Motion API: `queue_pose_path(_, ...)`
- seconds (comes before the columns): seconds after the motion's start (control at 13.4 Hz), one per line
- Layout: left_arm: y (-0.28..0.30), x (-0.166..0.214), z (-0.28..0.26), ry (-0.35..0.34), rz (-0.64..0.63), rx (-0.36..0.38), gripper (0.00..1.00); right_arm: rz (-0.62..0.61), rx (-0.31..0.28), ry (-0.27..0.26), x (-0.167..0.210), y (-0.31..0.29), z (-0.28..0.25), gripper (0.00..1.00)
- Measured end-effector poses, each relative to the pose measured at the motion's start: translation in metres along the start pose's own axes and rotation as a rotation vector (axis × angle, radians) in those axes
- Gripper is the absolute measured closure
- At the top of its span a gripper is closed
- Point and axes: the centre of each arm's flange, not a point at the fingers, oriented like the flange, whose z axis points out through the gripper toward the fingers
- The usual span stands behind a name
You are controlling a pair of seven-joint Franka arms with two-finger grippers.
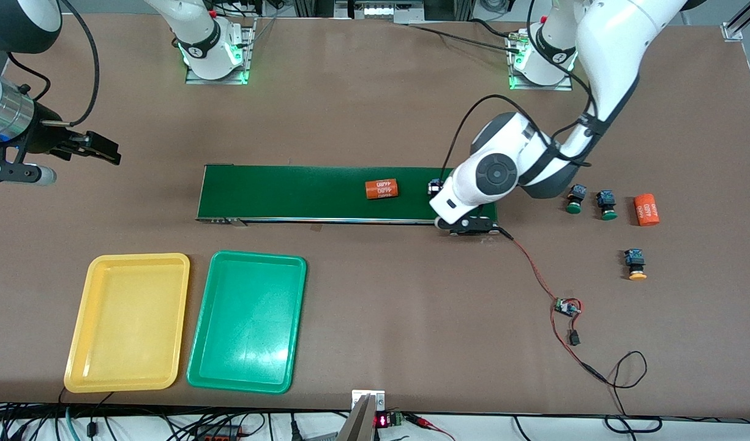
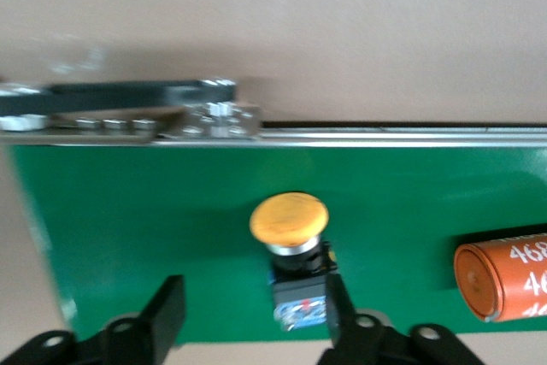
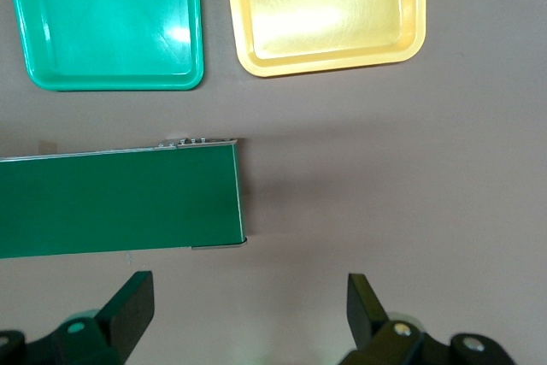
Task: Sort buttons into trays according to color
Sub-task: 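Place the yellow button on the conveyor belt with the left gripper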
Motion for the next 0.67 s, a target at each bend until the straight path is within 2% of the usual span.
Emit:
queue_pose_path(0.15, -0.030, 0.021, -0.049, 0.034, -0.049, 0.027, 0.01, 0.000, 0.000, -0.001, 0.000, 0.000, 0.001, 0.00)
queue_pose_path(0.37, -0.122, 0.071, -0.078, 0.138, -0.150, 0.142, 0.00, 0.000, 0.000, -0.002, 0.000, 0.000, 0.001, 0.00)
queue_pose_path(0.52, -0.183, 0.102, -0.070, 0.149, -0.138, 0.201, 0.00, -0.001, 0.000, -0.003, 0.000, 0.000, 0.002, 0.00)
queue_pose_path(0.67, -0.235, 0.128, -0.062, 0.131, -0.082, 0.209, 0.00, -0.002, -0.001, -0.007, 0.000, 0.000, 0.004, 0.00)
